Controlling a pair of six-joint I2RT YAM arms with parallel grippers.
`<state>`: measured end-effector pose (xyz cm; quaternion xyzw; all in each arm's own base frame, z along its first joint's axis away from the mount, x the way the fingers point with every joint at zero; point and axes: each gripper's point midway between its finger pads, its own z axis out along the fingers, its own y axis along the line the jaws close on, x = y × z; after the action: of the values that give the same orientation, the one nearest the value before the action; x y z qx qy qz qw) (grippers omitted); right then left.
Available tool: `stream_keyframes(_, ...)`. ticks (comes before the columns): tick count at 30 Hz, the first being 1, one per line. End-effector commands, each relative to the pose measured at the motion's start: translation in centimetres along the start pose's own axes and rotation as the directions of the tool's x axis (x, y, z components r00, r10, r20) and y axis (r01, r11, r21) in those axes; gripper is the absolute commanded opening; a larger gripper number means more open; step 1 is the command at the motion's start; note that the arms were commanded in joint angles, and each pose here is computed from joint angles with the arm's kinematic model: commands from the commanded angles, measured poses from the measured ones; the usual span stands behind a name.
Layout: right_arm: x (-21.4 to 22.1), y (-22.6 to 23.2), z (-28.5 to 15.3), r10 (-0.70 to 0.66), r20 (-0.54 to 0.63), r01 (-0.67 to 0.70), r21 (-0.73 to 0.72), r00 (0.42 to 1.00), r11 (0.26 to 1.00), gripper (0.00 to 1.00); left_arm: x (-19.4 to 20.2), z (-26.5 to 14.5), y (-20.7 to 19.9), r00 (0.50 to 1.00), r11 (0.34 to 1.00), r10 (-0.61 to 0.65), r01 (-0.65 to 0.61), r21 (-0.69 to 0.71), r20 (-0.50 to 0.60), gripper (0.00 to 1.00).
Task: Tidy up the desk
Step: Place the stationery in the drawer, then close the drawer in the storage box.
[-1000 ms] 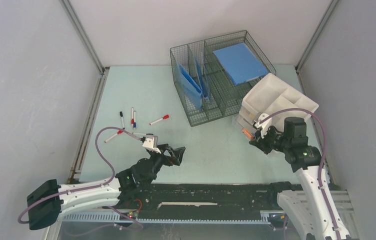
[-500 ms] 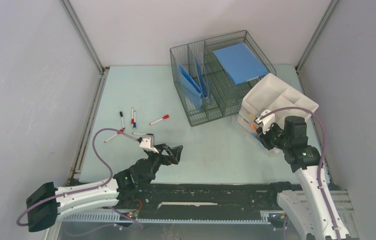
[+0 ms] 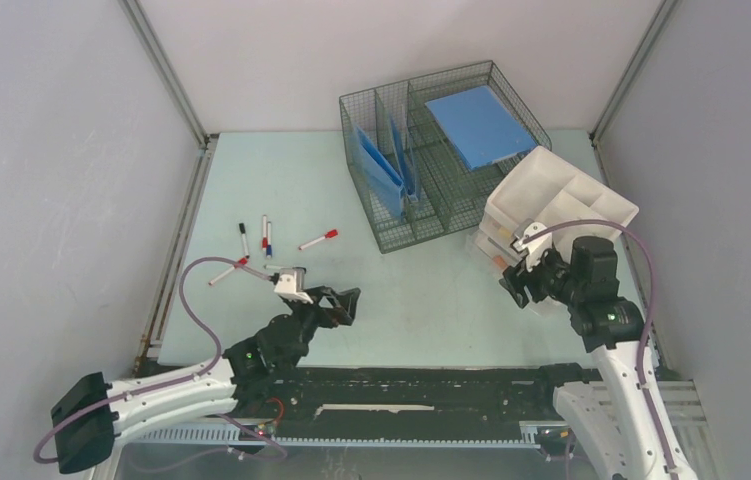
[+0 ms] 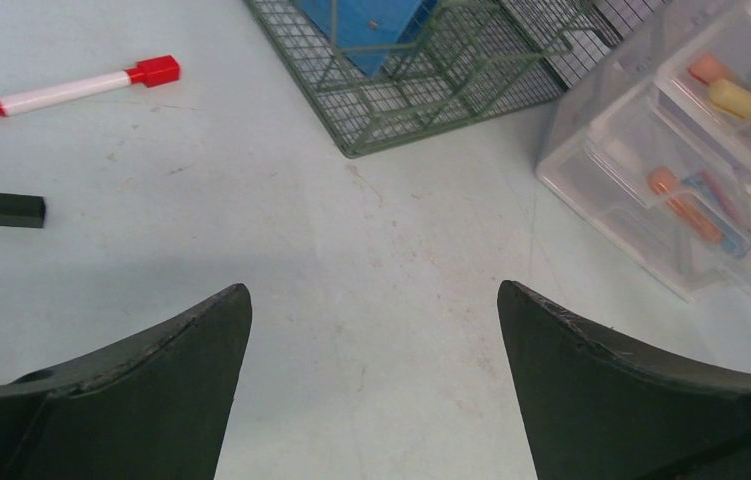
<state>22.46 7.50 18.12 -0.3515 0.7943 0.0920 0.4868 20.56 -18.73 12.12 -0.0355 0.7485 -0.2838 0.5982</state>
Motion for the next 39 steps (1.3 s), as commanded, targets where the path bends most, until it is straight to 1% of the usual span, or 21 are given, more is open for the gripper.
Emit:
stream_keyframes(1,-1.1,1.6,-0.4,-0.033,0.067,0.038,-0.079,0.997,0.996,0.73,-1.7,0.6,0.2,0.998,0.999,-0.05,0.05,-0.011,0.023,1.0)
stream_keyframes(7,-1.2,1.8,-0.6,-0.044,0.075,0.05,-0.085,0.996,0.995,0.73,-2.8,1.5,2.2,0.997,0.996,-0.078,0.078,-0.049,0.002,1.0)
stream_keyframes(9,-1.4,2.2,-0.7,-0.044,0.083,0.052,-0.1,0.996,0.994,0.71,-3.2,1.8,2.8,0.995,0.994,-0.097,0.097,-0.056,-0.002,1.0)
stream_keyframes(10,-1.5,2.5,-0.7,-0.044,0.088,0.054,-0.116,0.995,0.992,0.67,-3.2,2.0,2.9,0.994,0.993,-0.108,0.108,-0.049,-0.008,1.0)
stream_keyframes(11,-1.4,3.0,-0.7,-0.042,0.088,0.054,-0.139,0.995,0.989,0.61,-3.2,2.1,3.0,0.993,0.992,-0.117,0.116,-0.047,-0.01,1.0)
stream_keyframes(13,-1.2,3.9,-0.4,-0.053,0.08,0.068,-0.189,0.995,0.98,0.4,-3.2,2.2,3.1,0.991,0.99,-0.132,0.131,-0.043,-0.011,1.0)
stream_keyframes(15,-0.5,4.4,0.3,-0.063,0.04,0.07,-0.215,0.997,0.974,0.2,-2.9,2.3,3.3,0.99,0.989,-0.139,0.139,-0.044,-0.015,1.0)
stream_keyframes(16,-0.1,4.2,0.8,-0.073,0.012,0.073,-0.212,0.997,0.974,0.13,-2.7,2.3,3.4,0.989,0.989,-0.144,0.143,-0.047,-0.018,1.0)
stream_keyframes(17,0.5,4.2,1.3,-0.084,-0.02,0.078,-0.21,0.996,0.975,0.08,-2.5,2.3,3.5,0.989,0.988,-0.146,0.145,-0.051,-0.022,1.0)
stream_keyframes(19,1.6,4.3,2.3,-0.111,-0.083,0.091,-0.215,0.99,0.972,0.04,-2.0,2.2,3.8,0.988,0.987,-0.149,0.147,-0.059,-0.031,1.0)
stream_keyframes(21,2.3,4.0,3.1,-0.123,-0.131,0.096,-0.2,0.984,0.975,0.02,-1.8,2.1,3.9,0.987,0.986,-0.155,0.153,-0.062,-0.033,1.0)
stream_keyframes(23,2.8,3.2,3.8,-0.121,-0.167,0.096,-0.153,0.978,0.984,0.0,-1.7,2.1,3.9,0.986,0.986,-0.162,0.16,-0.057,-0.034,1.0)
stream_keyframes(26,3.5,0.4,4.6,-0.094,-0.218,0.099,0.013,0.971,0.995,0.0,-1.7,2.1,3.3,0.982,0.983,-0.184,0.183,-0.024,-0.03,1.0)
stream_keyframes(29,4.3,-2.7,4.9,-0.069,-0.262,0.122,0.19,0.962,0.974,0.0,-1.5,2.0,2.2,0.976,0.976,-0.213,0.215,0.034,-0.048,1.0)
stream_keyframes(30,4.5,-3.6,4.8,-0.059,-0.27,0.126,0.237,0.961,0.963,0.02,-1.5,2.0,1.7,0.973,0.972,-0.225,0.228,0.06,-0.052,1.0)
stream_keyframes(32,4.3,-4.8,4.7,-0.04,-0.265,0.125,0.31,0.963,0.943,0.09,-1.5,1.9,0.8,0.966,0.962,-0.251,0.256,0.099,-0.063,0.99)
stream_keyframes(34,4.0,-5.3,4.6,-0.035,-0.25,0.122,0.342,0.968,0.932,0.22,-1.5,1.9,-0.1,0.959,0.95,-0.27,0.279,0.138,-0.079,0.99)
stream_keyframes(38,4.1,-5.5,4.5,-0.027,-0.24,0.113,0.35,0.97,0.93,0.49,-1.4,1.8,-2.3,0.95,0.928,-0.295,0.311,0.205,-0.107,0.99)
stream_keyframes(39,4.1,-5.2,4.6,-0.027,-0.239,0.109,0.335,0.971,0.936,0.53,-1.4,1.8,-3.1,0.949,0.923,-0.296,0.314,0.224,-0.11,1.0)
